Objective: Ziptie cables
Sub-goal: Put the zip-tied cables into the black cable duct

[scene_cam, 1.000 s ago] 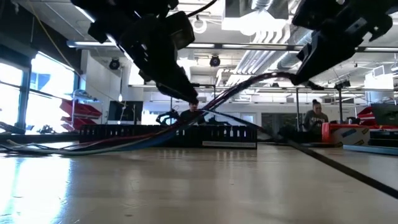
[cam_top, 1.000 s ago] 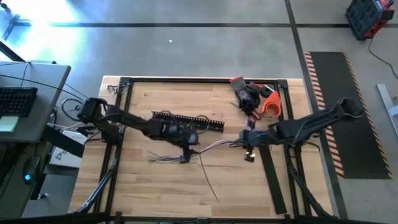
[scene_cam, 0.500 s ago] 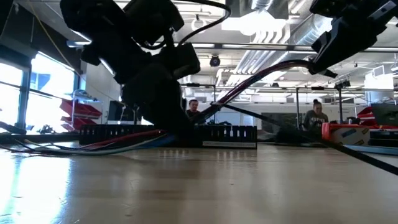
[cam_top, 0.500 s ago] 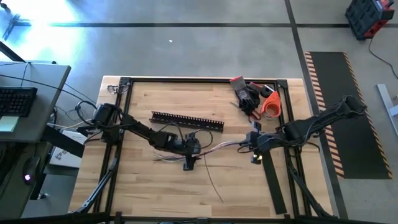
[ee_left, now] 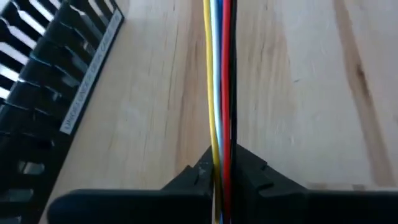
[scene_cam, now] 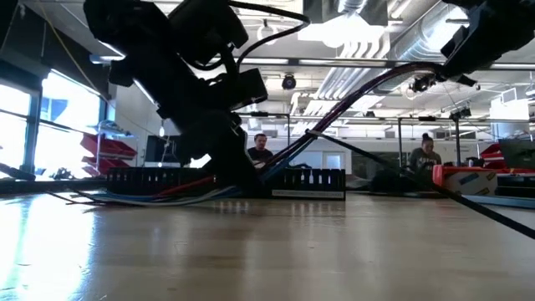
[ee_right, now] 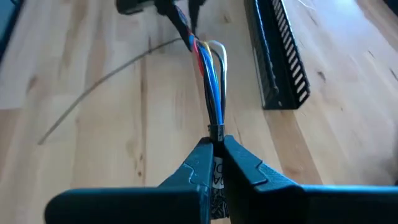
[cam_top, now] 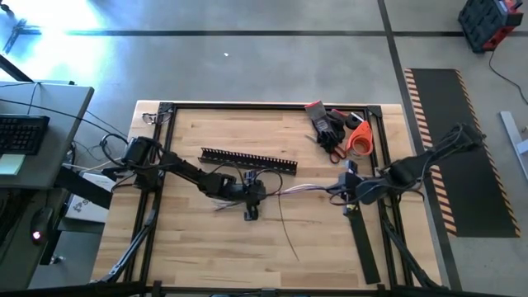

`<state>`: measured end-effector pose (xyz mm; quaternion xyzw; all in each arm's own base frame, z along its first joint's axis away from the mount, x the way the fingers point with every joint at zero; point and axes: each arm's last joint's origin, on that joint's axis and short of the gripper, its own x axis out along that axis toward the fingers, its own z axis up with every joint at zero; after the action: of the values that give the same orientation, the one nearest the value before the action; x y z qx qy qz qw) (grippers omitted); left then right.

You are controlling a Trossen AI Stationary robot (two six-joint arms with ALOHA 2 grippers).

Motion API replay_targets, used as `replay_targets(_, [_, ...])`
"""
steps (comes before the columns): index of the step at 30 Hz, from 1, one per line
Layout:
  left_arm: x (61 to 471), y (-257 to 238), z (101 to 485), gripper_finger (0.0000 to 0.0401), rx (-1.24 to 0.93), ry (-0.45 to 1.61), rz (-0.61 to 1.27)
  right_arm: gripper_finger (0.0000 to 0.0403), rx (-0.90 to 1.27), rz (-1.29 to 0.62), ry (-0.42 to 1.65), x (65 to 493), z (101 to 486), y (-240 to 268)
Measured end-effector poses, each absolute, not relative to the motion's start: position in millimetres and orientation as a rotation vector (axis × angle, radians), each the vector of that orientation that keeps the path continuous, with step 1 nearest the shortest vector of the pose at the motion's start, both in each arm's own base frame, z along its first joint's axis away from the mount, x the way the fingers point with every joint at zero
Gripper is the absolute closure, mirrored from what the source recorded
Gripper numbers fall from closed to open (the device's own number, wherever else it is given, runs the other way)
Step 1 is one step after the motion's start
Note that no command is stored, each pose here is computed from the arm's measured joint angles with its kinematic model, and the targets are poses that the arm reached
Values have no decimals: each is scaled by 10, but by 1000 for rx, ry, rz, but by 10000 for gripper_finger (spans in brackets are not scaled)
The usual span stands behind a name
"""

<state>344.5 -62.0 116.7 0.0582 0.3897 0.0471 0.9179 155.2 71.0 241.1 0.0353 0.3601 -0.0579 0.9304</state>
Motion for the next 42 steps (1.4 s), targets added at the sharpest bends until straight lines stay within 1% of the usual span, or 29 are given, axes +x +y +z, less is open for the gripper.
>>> replay_targets(4, [3386, -605, 1151, 399, 144, 868, 114, 401, 95, -109, 713, 1492, 2456, 717])
replay_targets(7, [3273, -631, 1237, 400, 188, 933, 154, 401, 99, -146, 691, 1466, 2472, 701])
replay_targets(11, [3036, -627, 1568, 401, 315, 1048, 253, 401, 95, -237, 635, 1503, 2495, 648])
replay_targets(15, [2743, -483, 1961, 401, 428, 1145, 323, 401, 125, -287, 599, 1615, 2502, 586])
replay_targets(20, [2363, -173, 2240, 401, 434, 1288, 376, 401, 57, -341, 555, 1917, 2454, 486])
replay_targets(24, [2144, 108, 2175, 401, 410, 1374, 370, 401, 4, -413, 585, 2200, 2307, 276])
replay_targets(27, [2036, 305, 2035, 401, 424, 1431, 369, 401, 26, -416, 657, 2351, 2151, 78])
replay_targets(32, [1939, 554, 1803, 401, 417, 1484, 320, 401, 69, -407, 775, 2468, 1914, -153])
replay_targets(37, [1842, 702, 1664, 401, 400, 1510, 299, 401, 93, -349, 816, 2545, 1790, -230])
replay_targets(39, [1798, 730, 1633, 396, 376, 1533, 262, 401, 105, -335, 823, 2558, 1766, -244])
replay_targets(42, [1739, 743, 1614, 372, 353, 1580, 244, 401, 110, -323, 853, 2551, 1724, -245])
